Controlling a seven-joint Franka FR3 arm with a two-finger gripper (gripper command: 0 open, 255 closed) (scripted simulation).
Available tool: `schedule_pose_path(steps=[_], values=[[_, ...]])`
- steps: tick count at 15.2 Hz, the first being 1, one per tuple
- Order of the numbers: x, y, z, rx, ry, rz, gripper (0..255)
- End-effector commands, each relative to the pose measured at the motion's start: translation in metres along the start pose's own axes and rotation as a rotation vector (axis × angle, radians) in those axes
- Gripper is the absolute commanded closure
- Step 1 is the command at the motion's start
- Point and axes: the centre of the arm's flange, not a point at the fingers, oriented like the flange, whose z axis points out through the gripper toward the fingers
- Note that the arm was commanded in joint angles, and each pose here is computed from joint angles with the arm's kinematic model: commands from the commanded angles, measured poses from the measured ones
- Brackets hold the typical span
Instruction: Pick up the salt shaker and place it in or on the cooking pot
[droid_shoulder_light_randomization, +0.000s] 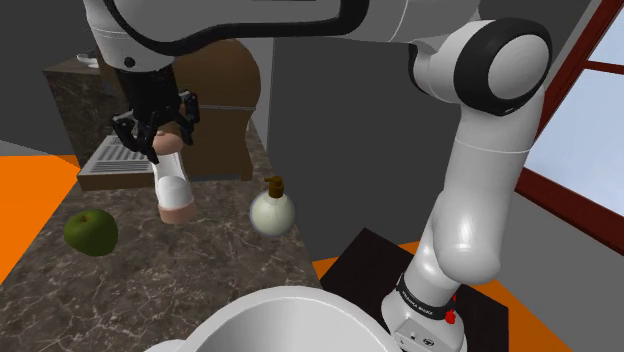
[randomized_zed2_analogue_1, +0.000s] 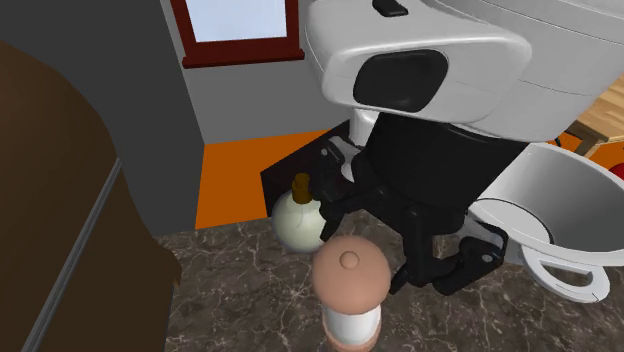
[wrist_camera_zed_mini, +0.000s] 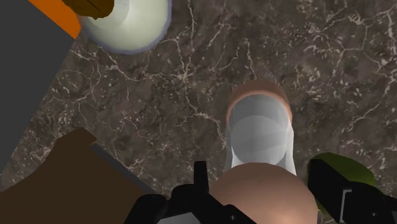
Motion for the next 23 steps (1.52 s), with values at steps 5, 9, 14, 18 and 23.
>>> schedule_pose_path(steps=[5, 9, 14, 18, 23], values=[[0.003, 0.007, -0.030, 0.000, 0.000, 0.000, 255], [0.004, 0.011, -0.051, 0.000, 0.000, 0.000, 255], [0.007, 0.016, -0.077, 0.000, 0.000, 0.000, 255], [0.008, 0.020, -0.097, 0.000, 0.000, 0.000, 255], [-0.039, 0.005, -0.118, 0.000, 0.000, 0.000, 255]])
